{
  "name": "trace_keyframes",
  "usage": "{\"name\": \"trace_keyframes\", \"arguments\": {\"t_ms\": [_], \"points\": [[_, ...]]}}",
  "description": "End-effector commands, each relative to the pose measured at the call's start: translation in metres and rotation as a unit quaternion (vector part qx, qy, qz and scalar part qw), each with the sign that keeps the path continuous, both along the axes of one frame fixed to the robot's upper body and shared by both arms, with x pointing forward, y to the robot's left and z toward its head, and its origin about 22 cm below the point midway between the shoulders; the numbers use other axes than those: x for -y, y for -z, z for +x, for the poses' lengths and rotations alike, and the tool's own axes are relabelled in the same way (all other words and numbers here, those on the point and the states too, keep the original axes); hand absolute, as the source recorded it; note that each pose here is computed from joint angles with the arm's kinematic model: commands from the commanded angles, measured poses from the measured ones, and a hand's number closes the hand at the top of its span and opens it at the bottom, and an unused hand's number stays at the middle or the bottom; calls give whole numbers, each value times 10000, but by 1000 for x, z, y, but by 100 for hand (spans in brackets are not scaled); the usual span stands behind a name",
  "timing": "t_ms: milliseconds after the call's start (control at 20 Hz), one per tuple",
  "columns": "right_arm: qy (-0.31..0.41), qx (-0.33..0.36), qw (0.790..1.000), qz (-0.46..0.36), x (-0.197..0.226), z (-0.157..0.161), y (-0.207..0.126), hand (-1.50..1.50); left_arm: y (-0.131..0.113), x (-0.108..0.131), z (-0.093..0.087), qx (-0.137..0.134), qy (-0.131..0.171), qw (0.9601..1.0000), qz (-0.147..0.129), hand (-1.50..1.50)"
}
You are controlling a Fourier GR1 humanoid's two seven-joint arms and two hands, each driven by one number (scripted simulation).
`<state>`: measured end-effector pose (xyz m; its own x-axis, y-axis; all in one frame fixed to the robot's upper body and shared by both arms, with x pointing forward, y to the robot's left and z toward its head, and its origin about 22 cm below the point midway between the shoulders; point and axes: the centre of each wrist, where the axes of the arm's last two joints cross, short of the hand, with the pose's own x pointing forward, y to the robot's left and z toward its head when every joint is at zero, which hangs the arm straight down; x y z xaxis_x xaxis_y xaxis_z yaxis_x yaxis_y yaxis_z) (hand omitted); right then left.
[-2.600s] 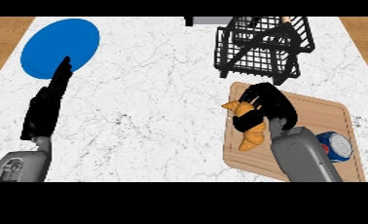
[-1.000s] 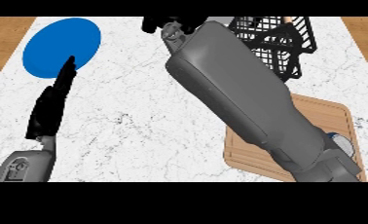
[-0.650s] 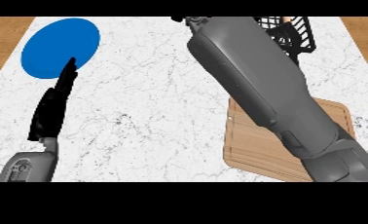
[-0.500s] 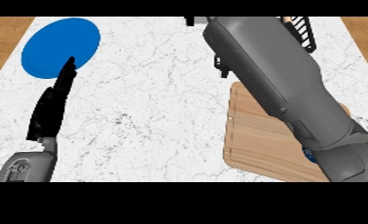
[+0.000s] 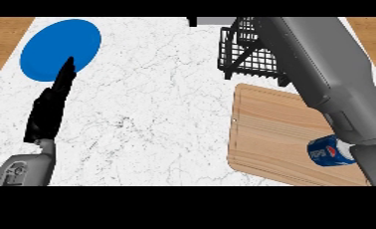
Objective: Pick the croissant from the cutting board and place it in the tiered basket
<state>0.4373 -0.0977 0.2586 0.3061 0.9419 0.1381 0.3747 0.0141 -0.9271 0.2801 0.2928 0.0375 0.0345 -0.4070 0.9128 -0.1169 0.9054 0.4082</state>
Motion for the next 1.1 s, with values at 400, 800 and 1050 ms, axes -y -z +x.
{"name": "trace_keyframes", "arguments": {"t_ms": [400,800,1050], "points": [[-447,-721,9939,705,56,19,43,150,-8,1,1,75,56,9999,37,0],[-152,-1061,9733,2029,74,14,96,-150,1,-2,3,134,-28,9998,164,0],[-307,-219,9675,2501,82,12,73,-150,6,-5,2,22,-29,10000,37,0]]}}
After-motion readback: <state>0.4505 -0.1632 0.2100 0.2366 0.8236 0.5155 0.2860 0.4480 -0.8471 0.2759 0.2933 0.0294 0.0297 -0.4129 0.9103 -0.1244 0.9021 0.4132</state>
